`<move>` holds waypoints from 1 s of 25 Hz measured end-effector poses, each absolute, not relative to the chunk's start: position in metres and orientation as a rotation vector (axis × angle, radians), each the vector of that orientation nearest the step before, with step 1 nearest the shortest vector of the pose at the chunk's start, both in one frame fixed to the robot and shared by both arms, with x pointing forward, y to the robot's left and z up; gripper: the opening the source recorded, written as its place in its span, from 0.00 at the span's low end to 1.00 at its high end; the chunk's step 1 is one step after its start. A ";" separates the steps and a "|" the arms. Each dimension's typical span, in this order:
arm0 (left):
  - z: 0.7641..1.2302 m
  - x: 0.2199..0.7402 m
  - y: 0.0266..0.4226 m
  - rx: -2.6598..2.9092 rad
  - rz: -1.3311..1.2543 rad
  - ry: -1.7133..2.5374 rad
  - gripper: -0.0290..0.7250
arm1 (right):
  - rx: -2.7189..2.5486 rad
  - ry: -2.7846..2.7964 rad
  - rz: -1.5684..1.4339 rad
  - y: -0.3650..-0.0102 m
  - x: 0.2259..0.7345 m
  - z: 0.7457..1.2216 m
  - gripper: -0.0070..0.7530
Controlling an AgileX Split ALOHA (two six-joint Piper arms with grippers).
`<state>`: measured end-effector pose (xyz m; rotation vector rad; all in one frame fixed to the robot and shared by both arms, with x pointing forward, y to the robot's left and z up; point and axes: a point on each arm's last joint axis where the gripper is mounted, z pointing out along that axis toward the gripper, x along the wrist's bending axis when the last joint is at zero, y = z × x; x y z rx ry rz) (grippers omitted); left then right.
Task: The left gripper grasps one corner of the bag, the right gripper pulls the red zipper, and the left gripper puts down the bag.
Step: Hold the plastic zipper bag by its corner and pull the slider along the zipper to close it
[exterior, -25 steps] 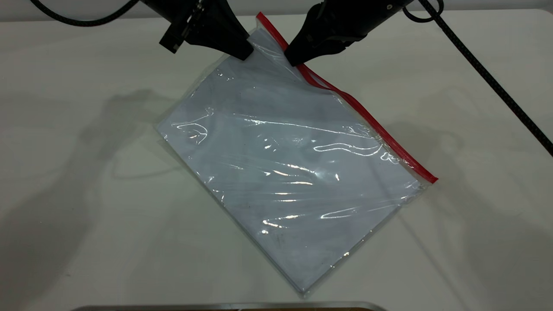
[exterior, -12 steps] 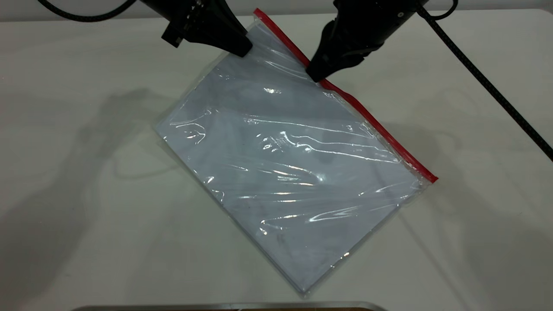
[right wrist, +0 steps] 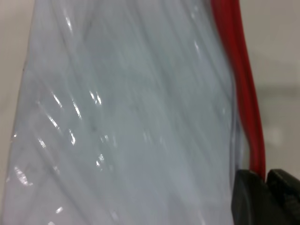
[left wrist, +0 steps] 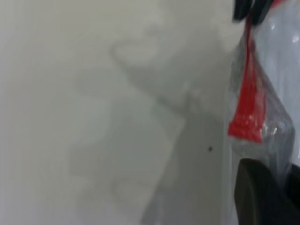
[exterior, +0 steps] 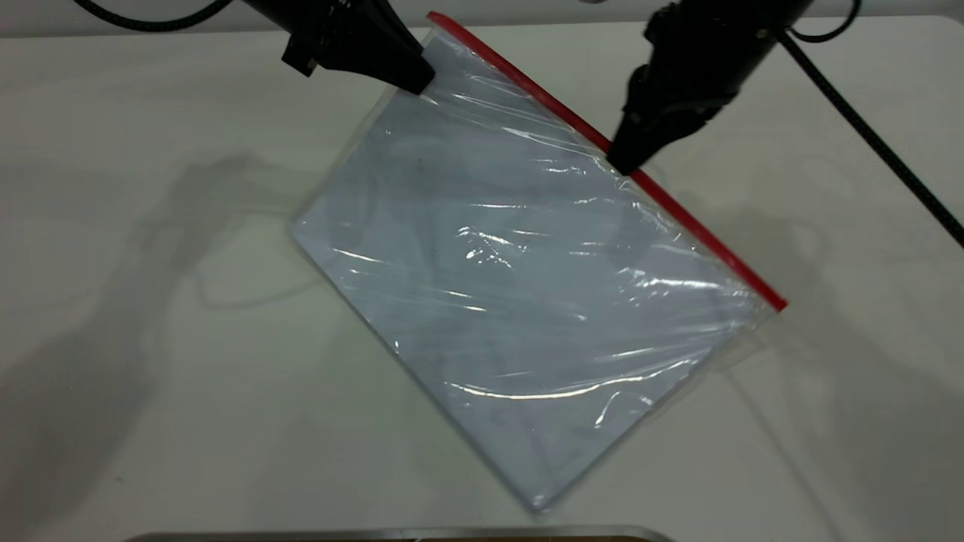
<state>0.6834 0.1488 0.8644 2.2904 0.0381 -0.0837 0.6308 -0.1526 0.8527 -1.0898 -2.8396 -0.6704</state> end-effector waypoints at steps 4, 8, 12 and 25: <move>0.862 0.684 0.151 2.320 -0.079 0.050 0.11 | -1.130 -2.782 -0.581 -0.168 0.629 0.851 0.09; 0.859 0.685 0.154 2.365 -0.071 0.059 0.11 | -1.136 -2.741 -0.483 -0.177 0.624 0.850 0.09; 0.856 0.686 0.158 2.415 -0.075 0.103 0.11 | -1.131 -2.736 -0.373 -0.183 0.620 0.848 0.09; 0.849 0.685 0.168 2.538 -0.111 0.190 0.11 | -1.159 -2.722 -0.218 -0.191 0.615 0.846 0.11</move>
